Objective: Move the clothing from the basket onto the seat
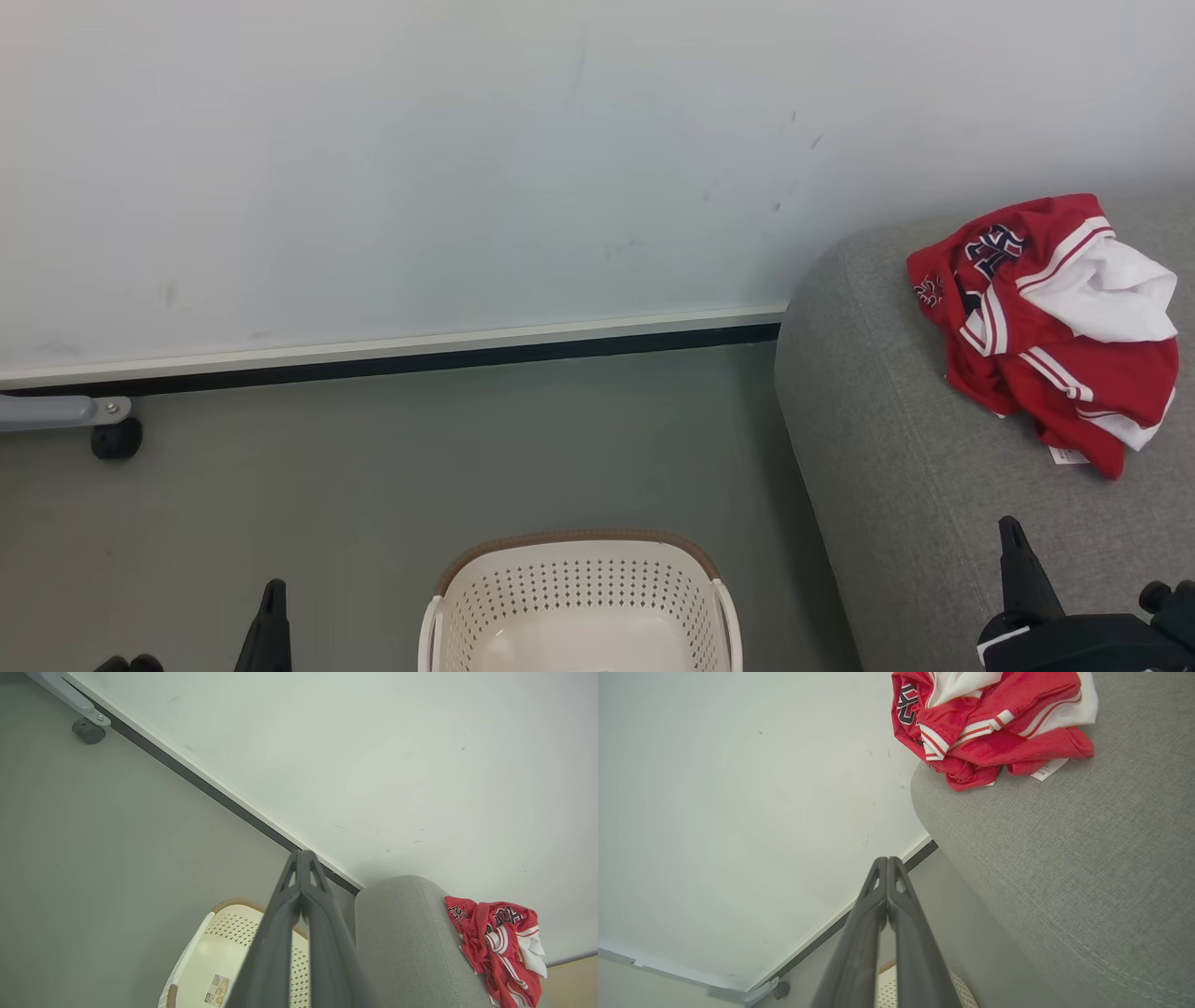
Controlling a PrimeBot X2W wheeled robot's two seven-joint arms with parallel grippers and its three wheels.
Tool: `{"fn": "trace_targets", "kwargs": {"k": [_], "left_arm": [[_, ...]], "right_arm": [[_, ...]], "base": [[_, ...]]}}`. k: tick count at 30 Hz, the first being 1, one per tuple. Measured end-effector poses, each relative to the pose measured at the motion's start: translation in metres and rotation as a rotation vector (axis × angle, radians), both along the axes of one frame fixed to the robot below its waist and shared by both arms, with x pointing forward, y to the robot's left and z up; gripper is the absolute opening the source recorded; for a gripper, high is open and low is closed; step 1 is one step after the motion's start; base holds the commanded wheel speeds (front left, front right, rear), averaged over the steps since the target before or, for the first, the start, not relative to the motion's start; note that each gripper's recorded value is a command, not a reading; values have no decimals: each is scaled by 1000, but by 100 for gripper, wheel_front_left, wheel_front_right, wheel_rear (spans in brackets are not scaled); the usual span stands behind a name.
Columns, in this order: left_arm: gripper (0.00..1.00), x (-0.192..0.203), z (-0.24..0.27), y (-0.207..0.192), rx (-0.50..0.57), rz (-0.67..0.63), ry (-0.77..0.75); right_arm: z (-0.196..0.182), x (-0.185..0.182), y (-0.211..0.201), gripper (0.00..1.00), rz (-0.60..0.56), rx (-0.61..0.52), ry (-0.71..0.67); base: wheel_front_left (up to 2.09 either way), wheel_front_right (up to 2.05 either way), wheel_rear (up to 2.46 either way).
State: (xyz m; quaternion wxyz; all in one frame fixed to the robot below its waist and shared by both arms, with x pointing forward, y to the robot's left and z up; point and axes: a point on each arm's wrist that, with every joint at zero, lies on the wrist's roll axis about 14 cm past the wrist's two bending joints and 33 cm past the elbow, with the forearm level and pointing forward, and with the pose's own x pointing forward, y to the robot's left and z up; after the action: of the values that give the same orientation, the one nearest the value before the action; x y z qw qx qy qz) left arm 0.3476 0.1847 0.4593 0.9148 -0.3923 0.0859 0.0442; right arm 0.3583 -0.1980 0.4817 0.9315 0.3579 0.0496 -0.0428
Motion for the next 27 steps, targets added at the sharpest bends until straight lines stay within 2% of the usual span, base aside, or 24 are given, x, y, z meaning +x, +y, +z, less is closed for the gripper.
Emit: {"fn": "trace_targets", "kwargs": {"k": [27], "left_arm": [[0,13,4,3,-343,42,-10]], "right_arm": [[-3,10,-3,0,-29,382,2]], "base": [[0,0,0]]}}
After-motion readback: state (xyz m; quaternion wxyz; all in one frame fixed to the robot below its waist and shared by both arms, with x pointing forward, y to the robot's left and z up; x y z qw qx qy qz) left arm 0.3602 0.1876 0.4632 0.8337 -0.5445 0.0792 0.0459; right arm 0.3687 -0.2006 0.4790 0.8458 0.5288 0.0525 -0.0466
